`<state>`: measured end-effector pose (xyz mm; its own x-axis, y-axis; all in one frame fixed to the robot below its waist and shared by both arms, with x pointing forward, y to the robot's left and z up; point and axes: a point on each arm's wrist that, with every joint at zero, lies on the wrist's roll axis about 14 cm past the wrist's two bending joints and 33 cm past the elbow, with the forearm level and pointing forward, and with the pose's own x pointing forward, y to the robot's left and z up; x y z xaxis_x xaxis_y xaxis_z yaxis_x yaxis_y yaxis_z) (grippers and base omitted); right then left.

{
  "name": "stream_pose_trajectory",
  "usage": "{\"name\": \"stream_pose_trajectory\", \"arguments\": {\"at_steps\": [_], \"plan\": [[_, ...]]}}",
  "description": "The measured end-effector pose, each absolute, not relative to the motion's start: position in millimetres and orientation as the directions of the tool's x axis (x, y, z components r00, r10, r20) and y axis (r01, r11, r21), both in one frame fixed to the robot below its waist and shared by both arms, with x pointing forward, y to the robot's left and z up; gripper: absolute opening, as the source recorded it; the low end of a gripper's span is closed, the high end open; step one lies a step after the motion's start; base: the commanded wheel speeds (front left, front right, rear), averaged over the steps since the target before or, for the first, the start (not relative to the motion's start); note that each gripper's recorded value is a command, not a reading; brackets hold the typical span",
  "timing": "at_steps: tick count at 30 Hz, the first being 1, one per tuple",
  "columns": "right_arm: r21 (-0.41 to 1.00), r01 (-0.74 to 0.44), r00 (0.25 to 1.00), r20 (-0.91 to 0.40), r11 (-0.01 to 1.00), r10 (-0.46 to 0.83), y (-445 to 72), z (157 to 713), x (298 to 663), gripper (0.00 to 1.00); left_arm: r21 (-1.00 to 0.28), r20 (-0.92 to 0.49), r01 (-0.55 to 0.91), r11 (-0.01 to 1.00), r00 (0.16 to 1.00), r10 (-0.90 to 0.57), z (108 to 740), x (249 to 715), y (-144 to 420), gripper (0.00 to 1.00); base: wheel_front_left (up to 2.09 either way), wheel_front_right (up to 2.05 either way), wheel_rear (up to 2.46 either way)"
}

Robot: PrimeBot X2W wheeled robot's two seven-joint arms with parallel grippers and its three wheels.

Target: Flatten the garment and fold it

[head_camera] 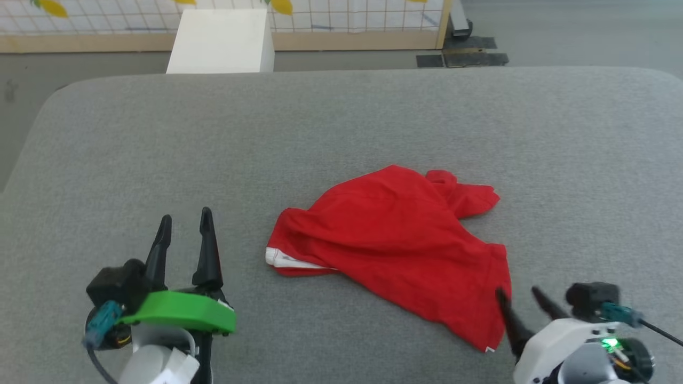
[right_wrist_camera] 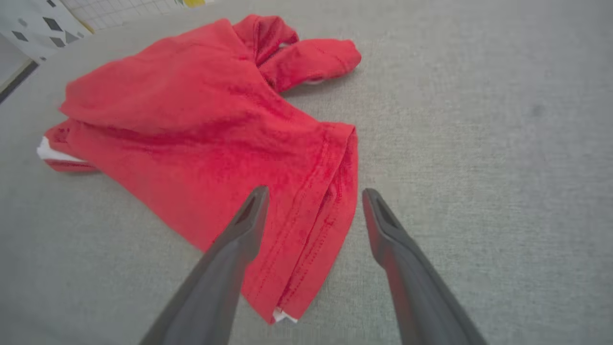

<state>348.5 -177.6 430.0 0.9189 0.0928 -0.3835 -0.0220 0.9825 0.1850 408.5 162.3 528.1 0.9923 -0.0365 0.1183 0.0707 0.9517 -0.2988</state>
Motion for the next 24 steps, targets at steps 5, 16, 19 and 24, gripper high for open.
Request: {"name": "stream_pose_trajectory", "arguments": {"at_steps": [5,16,19,24], "plan": [[0.243,-0.040,0.787,-0.590,0.969,0.180,-156.6,389.9,334.9,1.00,-0.281,0.158,0.049,0.959,0.987,-0.005,533.7,398.3,171.4,1.00,0.00,0.00,0.00],[0.280,-0.089,0.688,-0.677,0.956,0.262,-131.6,369.8,347.5,1.00,-0.269,0.130,0.012,0.963,0.991,0.024,518.9,396.3,186.5,1.00,0.00,0.00,0.00],[0.274,-0.074,0.698,-0.672,0.959,0.246,-136.6,369.6,356.4,1.00,-0.268,0.119,0.010,0.963,0.993,0.022,514.7,395.9,187.1,1.00,0.00,0.00,0.00],[0.254,-0.056,0.722,-0.658,0.966,0.214,-145.8,372.6,371.1,1.00,-0.269,0.112,0.008,0.963,0.993,0.023,512.0,396.0,188.6,1.00,0.00,0.00,0.00]]}}
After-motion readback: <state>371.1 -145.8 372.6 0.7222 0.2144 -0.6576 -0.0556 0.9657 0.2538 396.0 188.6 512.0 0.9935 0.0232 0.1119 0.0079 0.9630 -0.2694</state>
